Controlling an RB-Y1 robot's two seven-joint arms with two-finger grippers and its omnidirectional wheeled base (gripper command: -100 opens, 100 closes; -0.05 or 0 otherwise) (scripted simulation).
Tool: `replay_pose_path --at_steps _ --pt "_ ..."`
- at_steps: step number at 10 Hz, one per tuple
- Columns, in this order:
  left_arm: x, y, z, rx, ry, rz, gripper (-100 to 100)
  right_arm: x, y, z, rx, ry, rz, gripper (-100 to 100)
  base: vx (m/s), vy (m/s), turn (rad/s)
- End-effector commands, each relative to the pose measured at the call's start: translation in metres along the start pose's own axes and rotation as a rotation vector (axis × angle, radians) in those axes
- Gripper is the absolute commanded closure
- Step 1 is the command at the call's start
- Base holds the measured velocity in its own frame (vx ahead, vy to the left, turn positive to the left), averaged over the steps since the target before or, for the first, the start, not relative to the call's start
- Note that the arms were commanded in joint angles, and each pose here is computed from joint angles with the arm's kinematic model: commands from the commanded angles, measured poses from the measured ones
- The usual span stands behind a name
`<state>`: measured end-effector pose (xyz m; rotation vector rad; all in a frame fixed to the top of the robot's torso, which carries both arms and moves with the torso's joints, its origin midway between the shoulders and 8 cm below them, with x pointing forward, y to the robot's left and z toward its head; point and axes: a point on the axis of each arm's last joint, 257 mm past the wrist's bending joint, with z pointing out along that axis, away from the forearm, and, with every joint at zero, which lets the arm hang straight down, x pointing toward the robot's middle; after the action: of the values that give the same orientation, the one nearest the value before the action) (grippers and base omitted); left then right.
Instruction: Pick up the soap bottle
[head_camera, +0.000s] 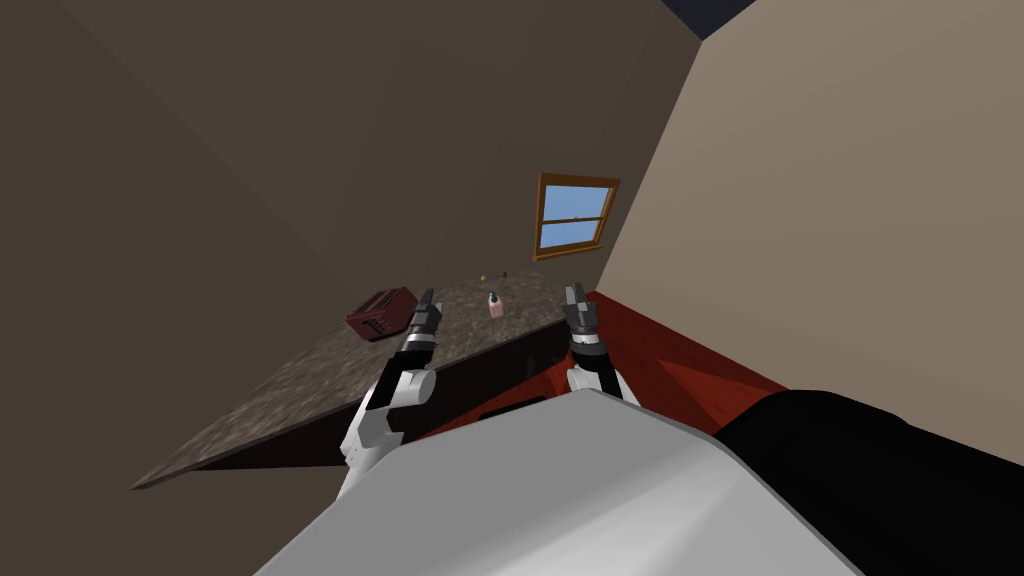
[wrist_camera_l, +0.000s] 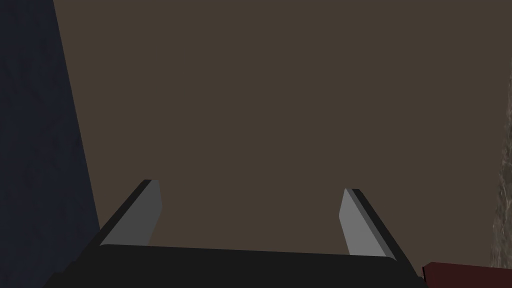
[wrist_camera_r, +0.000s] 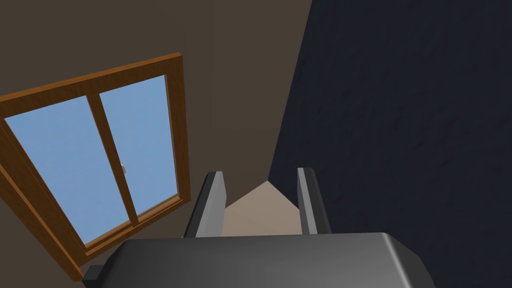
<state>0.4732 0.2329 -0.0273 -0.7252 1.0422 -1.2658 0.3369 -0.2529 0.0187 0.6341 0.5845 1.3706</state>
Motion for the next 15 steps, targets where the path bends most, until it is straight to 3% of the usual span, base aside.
replay_pose_path --at_steps 1,2,3,5,6,8,9,11,12,14,15 --pt "0.001 0.008 0.004 -0.037 0.012 0.002 -100 0.000 0.000 0.000 0.000 0.000 0.000 0 -0.015 -0.021 0.014" --pt "0.002 0.014 0.004 -0.057 0.015 0.002 -100 0.000 0.000 0.000 0.000 0.000 0.000 0 -0.006 -0.010 0.000" --pt "0.003 0.016 0.014 -0.070 0.028 0.007 -100 0.000 0.000 0.000 0.000 0.000 0.000 0 -0.008 -0.022 0.024" --pt "0.004 0.026 0.013 -0.110 0.035 0.007 -100 0.000 0.000 0.000 0.000 0.000 0.000 0 -0.006 -0.017 0.008" --pt "0.005 0.028 0.023 -0.124 0.047 0.011 -100 0.000 0.000 0.000 0.000 0.000 0.000 0 -0.006 -0.019 0.018" --pt "0.006 0.039 0.021 -0.166 0.053 0.012 -100 0.000 0.000 0.000 0.000 0.000 0.000 0 -0.009 -0.019 0.007" --pt "0.006 0.042 0.031 -0.181 0.064 0.016 -100 0.000 0.000 0.000 0.000 0.000 0.000 0 -0.009 -0.025 0.019" --pt "0.007 0.052 0.029 -0.224 0.071 0.016 -100 0.000 0.000 0.000 0.000 0.000 0.000 0 -0.003 -0.021 0.003" --pt "0.007 0.055 0.039 -0.241 0.080 0.020 -100 0.000 0.000 0.000 0.000 0.000 0.000 0 -0.006 -0.028 0.012" --pt "0.008 0.065 0.036 -0.284 0.086 0.021 -100 0.000 0.000 0.000 0.000 0.000 0.000 0 -0.002 -0.023 0.004" --pt "0.007 0.068 0.046 -0.303 0.094 0.024 -100 0.000 0.000 0.000 0.000 0.000 0.000 0 -0.003 -0.030 0.006"
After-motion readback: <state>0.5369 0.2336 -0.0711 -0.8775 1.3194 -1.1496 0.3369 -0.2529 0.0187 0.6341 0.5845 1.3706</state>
